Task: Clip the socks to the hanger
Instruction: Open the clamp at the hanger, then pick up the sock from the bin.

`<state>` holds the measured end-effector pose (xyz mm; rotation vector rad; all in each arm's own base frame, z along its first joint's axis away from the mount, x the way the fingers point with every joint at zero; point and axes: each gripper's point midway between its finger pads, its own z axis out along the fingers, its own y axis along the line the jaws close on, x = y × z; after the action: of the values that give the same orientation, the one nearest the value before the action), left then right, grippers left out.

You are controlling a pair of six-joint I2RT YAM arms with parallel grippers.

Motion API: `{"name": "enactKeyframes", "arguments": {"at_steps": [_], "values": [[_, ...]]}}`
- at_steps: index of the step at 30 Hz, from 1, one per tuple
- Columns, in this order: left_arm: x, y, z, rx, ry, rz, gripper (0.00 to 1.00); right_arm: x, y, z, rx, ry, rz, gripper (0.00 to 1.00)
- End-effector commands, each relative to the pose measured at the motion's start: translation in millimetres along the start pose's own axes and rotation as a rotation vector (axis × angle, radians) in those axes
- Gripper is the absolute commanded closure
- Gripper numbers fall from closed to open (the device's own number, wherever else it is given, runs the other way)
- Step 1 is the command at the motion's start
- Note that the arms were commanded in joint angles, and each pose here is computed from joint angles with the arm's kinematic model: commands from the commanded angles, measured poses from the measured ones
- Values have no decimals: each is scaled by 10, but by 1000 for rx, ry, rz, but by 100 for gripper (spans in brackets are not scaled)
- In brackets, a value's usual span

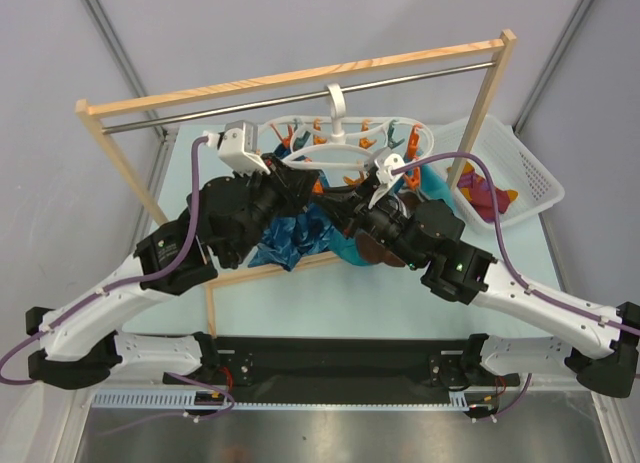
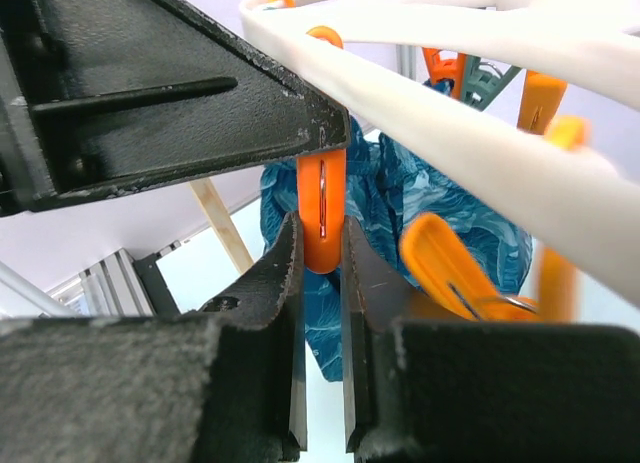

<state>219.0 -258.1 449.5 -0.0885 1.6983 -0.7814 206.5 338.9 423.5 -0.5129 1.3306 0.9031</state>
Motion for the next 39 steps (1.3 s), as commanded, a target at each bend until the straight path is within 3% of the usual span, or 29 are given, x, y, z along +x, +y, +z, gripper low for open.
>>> {"name": "enactKeyframes", "arguments": {"at_steps": [1,2,3,6,11,13,17,20,23,24,25,32,34,39], "values": [[-127,-104,-13,27,-26,-30,88,-345,127,-22,-40,-79,0,94],[-126,-97,-13,23,-25,-28,94,-354,111,-25,-33,-80,0,87],[-133,-82,-13,14,-28,-31,100,-332,99,-28,-27,-70,-1,67],[-134,-87,-16,13,-24,-36,100,-309,58,-50,0,-40,10,40],[-132,-78,-10,6,-23,-26,100,-333,79,-226,4,-4,71,15],[-134,-79,-12,8,-22,-23,100,-344,95,-350,1,58,96,13],[-136,-74,-22,8,-17,-11,100,-420,327,-664,-131,157,118,19],[-146,-55,-39,6,-20,-6,100,-619,448,-980,-209,147,149,35],[-140,-10,-44,-10,-21,8,100,-726,179,-1128,-52,134,194,72],[-146,2,-54,-13,-22,9,100,-647,66,-1202,8,172,190,95],[-147,7,-59,-14,-21,10,100,-628,-24,-1238,57,184,182,100],[-128,70,-77,-32,-17,27,100,-309,-938,-1596,569,234,78,100],[-116,90,-84,-34,-16,31,100,-366,-1318,-1832,812,168,24,100],[-111,86,-93,-27,-17,24,100,-485,-1837,-2208,1153,-20,-55,100]]}}
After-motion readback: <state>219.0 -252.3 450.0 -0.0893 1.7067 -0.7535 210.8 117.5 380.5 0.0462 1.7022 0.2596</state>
